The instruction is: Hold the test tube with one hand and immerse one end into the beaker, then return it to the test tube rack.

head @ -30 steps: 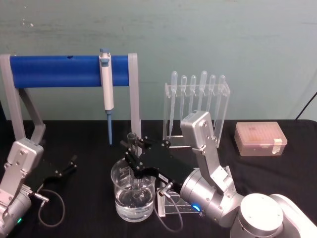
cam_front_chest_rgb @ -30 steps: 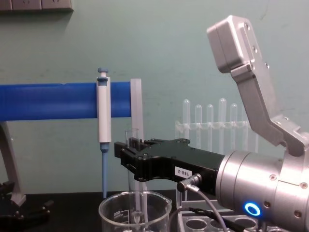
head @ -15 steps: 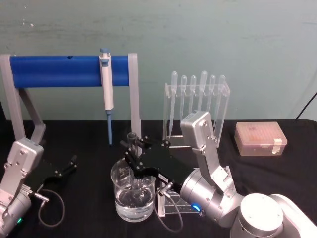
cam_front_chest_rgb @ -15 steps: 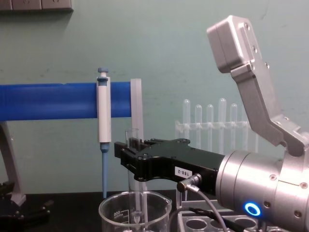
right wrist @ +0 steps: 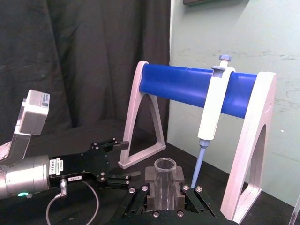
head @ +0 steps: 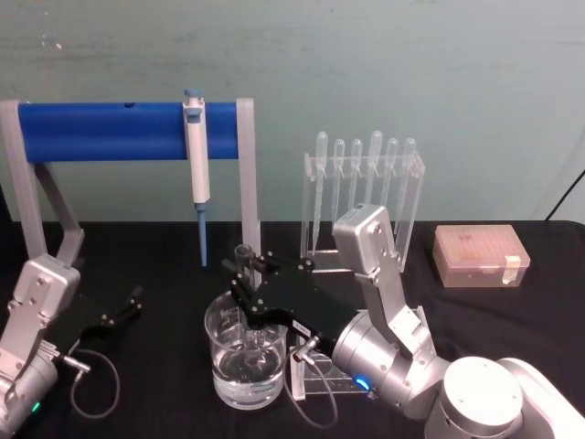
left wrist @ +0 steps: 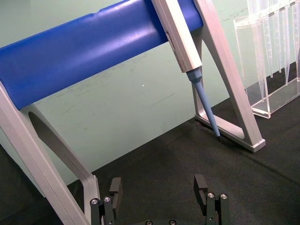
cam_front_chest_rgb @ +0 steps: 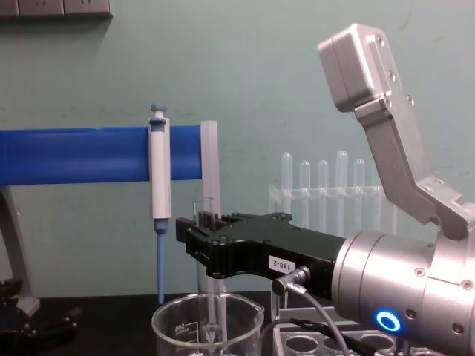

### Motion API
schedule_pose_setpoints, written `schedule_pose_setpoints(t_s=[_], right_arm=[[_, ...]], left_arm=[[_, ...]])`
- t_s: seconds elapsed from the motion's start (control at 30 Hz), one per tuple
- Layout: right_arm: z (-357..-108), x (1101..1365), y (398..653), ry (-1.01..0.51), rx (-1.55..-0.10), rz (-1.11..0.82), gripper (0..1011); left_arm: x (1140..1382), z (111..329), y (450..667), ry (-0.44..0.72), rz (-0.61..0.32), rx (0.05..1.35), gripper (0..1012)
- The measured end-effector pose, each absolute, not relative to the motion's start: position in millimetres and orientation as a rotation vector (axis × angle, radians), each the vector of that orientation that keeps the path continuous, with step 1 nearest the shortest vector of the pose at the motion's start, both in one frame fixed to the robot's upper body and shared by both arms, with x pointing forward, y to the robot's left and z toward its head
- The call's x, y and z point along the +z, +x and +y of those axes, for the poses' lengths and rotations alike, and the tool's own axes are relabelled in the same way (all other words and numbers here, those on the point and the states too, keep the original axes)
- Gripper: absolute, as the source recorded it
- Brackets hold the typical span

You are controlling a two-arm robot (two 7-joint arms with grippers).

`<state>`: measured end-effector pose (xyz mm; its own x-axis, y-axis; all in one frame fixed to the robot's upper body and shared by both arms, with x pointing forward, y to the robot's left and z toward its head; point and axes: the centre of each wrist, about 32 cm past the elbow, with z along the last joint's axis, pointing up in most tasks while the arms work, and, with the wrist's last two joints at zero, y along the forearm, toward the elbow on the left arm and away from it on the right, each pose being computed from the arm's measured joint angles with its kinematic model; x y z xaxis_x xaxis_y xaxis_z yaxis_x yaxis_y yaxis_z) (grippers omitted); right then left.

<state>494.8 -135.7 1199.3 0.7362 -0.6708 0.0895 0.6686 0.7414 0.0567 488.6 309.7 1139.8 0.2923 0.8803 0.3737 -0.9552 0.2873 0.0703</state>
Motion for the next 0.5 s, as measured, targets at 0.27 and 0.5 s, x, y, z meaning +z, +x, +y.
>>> schedule_pose_setpoints(t_s=[0.27, 0.5], right_arm=[[-135.7, 1199.3, 494.8, 0.021, -0.736, -0.106, 231], [-135.7, 1199.3, 494.8, 0.021, -0.736, -0.106, 231]], left_arm=[[1139.8, 309.7, 488.6, 0.304, -0.285, 1.248, 1000], [1139.8, 309.7, 488.6, 0.304, -0.285, 1.248, 1000]])
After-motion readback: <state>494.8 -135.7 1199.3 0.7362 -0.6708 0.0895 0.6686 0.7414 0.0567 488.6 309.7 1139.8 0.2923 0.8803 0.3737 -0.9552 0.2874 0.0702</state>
